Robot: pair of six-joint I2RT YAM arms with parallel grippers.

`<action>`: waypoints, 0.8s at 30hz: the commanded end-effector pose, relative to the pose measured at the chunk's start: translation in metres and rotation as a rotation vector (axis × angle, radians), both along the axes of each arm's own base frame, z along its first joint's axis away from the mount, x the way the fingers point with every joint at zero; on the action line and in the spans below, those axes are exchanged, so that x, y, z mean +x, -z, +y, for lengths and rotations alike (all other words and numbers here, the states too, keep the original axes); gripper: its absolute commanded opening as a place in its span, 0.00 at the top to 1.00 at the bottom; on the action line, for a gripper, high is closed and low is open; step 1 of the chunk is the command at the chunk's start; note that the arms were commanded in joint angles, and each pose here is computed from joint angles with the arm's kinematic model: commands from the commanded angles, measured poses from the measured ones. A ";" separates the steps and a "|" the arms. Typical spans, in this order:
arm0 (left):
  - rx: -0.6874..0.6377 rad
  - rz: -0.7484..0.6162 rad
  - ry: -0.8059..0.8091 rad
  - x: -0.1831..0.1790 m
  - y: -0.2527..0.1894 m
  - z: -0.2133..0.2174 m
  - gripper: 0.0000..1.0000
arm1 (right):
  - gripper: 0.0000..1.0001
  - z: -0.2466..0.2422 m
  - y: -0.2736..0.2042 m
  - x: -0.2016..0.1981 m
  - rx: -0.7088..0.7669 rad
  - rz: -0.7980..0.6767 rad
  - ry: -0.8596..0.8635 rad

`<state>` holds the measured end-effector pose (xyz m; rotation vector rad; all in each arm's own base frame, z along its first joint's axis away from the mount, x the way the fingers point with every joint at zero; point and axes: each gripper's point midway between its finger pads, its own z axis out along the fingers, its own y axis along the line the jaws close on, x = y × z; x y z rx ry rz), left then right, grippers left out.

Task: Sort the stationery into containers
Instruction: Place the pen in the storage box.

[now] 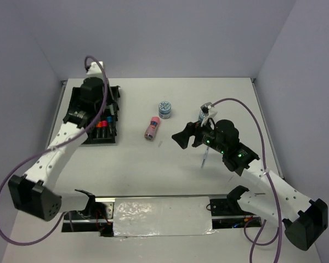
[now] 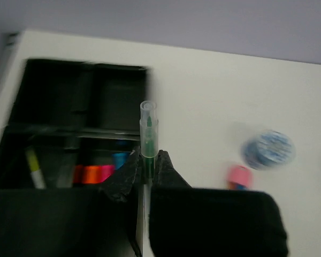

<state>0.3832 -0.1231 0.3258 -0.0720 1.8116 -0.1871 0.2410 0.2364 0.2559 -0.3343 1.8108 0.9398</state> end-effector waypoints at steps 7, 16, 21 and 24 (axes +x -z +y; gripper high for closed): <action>-0.019 0.300 -0.566 0.039 0.093 0.233 1.00 | 0.00 -0.021 0.023 -0.017 -0.033 0.071 0.037; -0.073 0.318 -0.629 0.044 0.152 0.256 1.00 | 0.00 -0.015 0.021 -0.030 -0.010 0.049 -0.044; -0.070 0.334 -0.673 0.039 0.171 0.262 0.99 | 0.00 -0.018 0.014 -0.032 -0.007 0.024 -0.040; -0.086 0.347 -0.680 0.042 0.180 0.262 0.82 | 0.00 -0.018 0.011 -0.033 -0.002 0.012 -0.037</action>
